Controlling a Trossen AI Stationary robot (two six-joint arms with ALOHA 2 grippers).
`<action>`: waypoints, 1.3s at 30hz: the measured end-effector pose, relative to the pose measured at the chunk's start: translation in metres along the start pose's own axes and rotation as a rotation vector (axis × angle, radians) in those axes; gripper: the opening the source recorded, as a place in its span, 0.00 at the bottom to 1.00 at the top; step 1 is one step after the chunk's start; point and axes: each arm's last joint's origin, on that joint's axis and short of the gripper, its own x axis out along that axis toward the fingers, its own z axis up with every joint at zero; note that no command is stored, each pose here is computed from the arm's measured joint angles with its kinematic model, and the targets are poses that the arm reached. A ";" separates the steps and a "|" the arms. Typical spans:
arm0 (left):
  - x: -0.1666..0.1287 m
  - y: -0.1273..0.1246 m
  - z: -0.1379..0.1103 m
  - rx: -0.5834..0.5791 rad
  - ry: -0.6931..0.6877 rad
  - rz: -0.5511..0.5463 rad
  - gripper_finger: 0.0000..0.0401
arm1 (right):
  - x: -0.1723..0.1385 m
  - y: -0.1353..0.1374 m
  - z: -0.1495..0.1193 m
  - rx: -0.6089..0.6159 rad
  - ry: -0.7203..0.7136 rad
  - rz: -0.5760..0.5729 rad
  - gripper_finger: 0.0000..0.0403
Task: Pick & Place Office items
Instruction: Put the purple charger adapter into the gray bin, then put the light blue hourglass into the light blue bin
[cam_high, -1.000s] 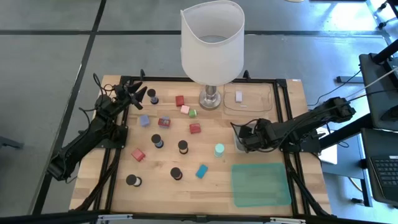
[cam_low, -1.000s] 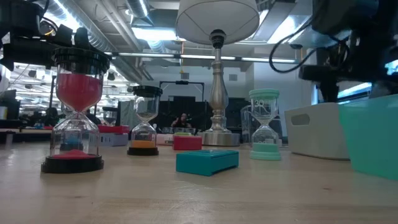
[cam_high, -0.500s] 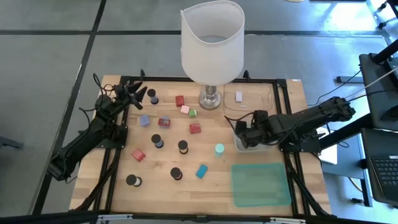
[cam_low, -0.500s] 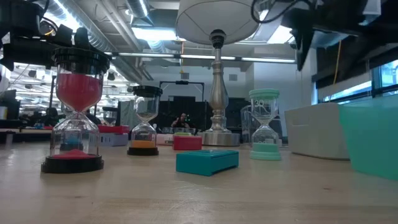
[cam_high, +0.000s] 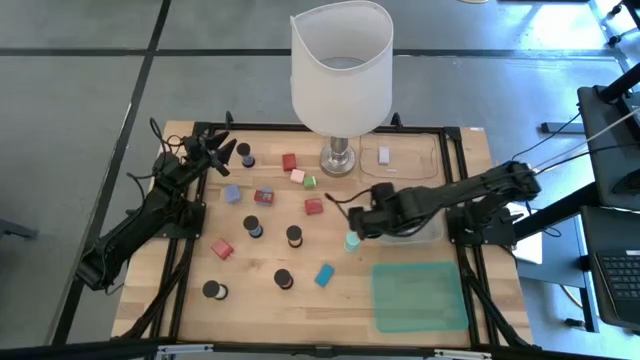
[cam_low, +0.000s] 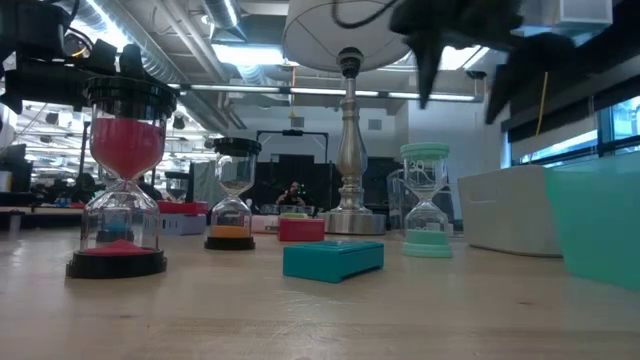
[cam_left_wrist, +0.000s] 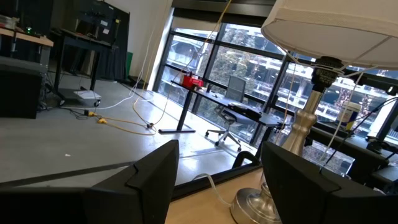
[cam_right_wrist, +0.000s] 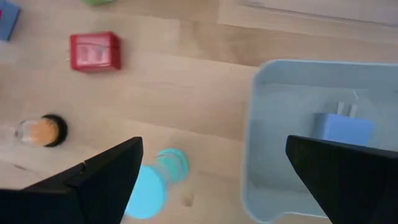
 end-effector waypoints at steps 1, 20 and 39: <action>0.000 0.000 0.000 0.000 0.000 0.000 0.56 | 0.001 0.006 0.000 -0.016 0.005 -0.003 0.99; 0.000 0.000 0.000 0.000 0.000 0.000 0.56 | 0.039 0.059 -0.026 -0.033 0.206 -0.037 0.99; 0.000 0.001 -0.002 -0.005 0.020 0.008 0.56 | 0.066 0.065 -0.038 -0.111 0.177 -0.094 0.97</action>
